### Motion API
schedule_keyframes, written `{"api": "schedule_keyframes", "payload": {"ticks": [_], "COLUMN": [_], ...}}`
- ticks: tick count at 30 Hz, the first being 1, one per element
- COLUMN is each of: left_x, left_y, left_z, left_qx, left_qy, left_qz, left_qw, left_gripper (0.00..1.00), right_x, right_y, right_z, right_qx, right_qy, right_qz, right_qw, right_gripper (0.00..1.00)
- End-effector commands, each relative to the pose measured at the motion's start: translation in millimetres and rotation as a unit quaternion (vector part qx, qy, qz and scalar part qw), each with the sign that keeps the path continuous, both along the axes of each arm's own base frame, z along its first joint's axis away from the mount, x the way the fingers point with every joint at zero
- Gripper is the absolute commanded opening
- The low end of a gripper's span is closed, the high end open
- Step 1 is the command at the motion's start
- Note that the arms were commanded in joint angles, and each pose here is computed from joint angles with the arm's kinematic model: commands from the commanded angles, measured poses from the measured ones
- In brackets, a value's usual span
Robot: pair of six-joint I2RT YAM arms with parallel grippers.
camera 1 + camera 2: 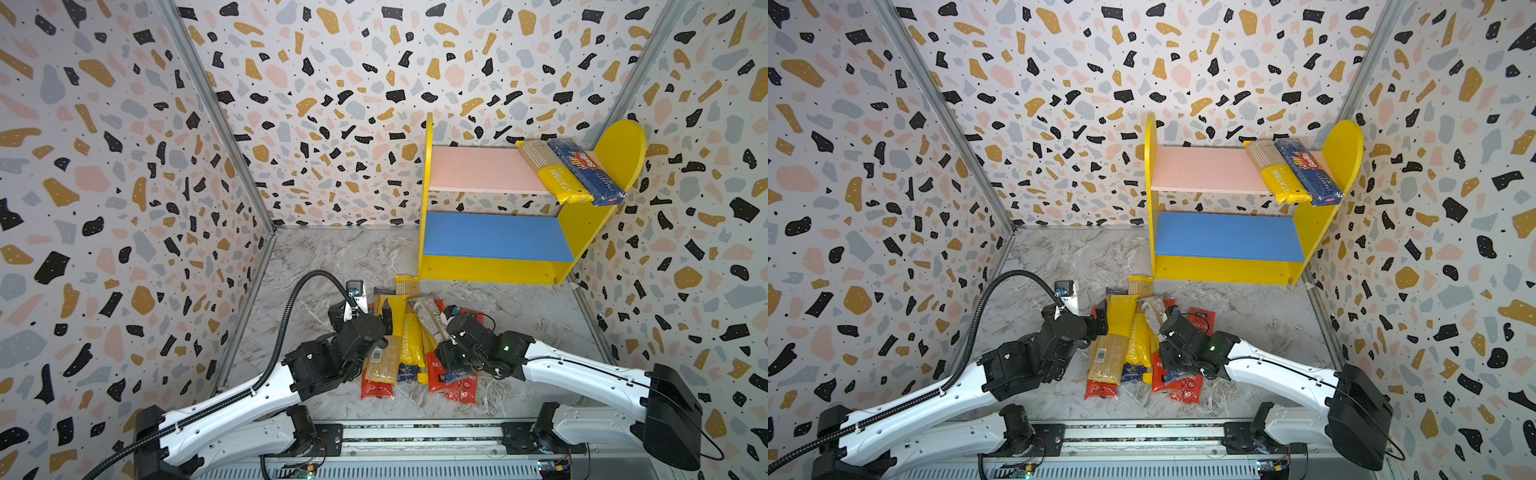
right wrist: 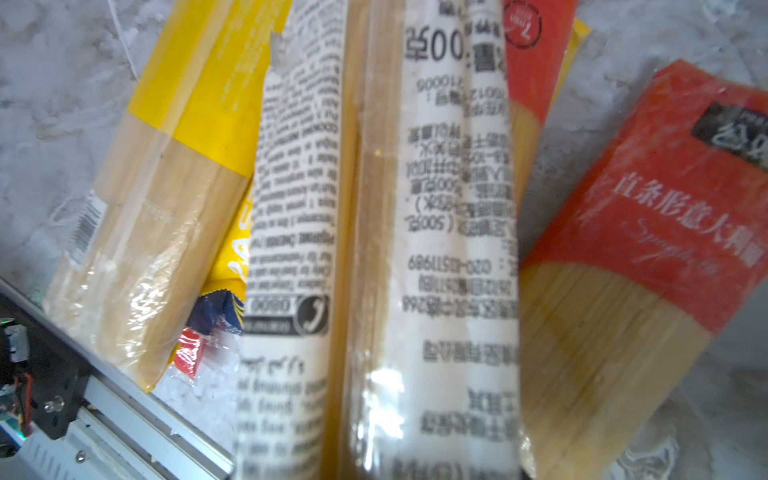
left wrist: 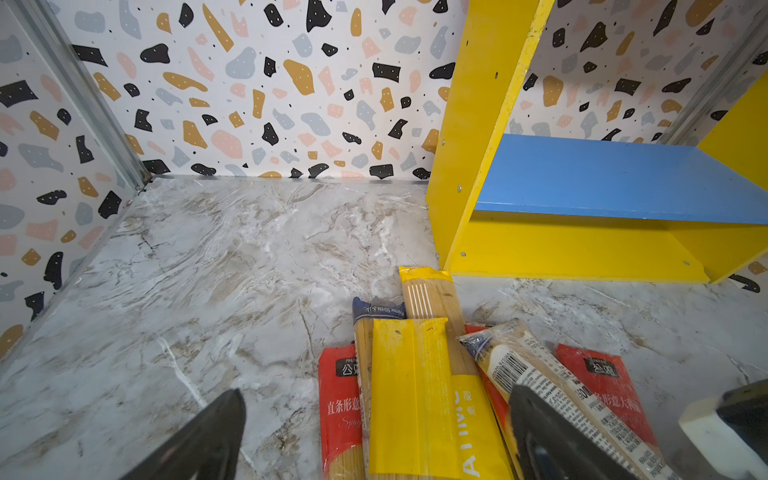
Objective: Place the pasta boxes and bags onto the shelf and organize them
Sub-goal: 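Lift the white-labelled bag upright with the right gripper toward the pink shelf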
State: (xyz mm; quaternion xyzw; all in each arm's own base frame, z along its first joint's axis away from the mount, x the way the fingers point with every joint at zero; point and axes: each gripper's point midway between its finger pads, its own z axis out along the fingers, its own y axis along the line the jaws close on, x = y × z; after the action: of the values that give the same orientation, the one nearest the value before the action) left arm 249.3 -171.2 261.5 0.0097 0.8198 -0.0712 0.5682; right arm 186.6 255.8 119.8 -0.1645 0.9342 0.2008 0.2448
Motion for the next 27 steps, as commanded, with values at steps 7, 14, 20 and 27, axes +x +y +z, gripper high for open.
{"api": "schedule_keyframes", "payload": {"ticks": [7,14,20,27], "left_x": [3,6,8,10], "left_y": [2,2,-2,-6], "left_z": [30,41,53,60], "left_qx": [-0.003,0.001,0.008,0.014], "left_qy": [-0.030,-0.041,-0.049,-0.055], "left_qz": [0.011,0.016,0.011,0.007], "left_qw": [0.999,0.999,0.999,0.998], "left_gripper": [0.98,1.00,0.99,0.99], "right_x": [27,37,43,55], "right_y": [4,-23,-47,-76], "right_z": [148,240,318,392], "right_qx": [0.118,0.127,0.137,0.116], "right_qy": [-0.156,-0.257,-0.344,-0.442], "right_qz": [-0.008,-0.038,-0.069,-0.127], "right_qw": [0.981,0.957,0.926,0.880], "right_gripper": [0.32,0.30,0.29,0.30]}}
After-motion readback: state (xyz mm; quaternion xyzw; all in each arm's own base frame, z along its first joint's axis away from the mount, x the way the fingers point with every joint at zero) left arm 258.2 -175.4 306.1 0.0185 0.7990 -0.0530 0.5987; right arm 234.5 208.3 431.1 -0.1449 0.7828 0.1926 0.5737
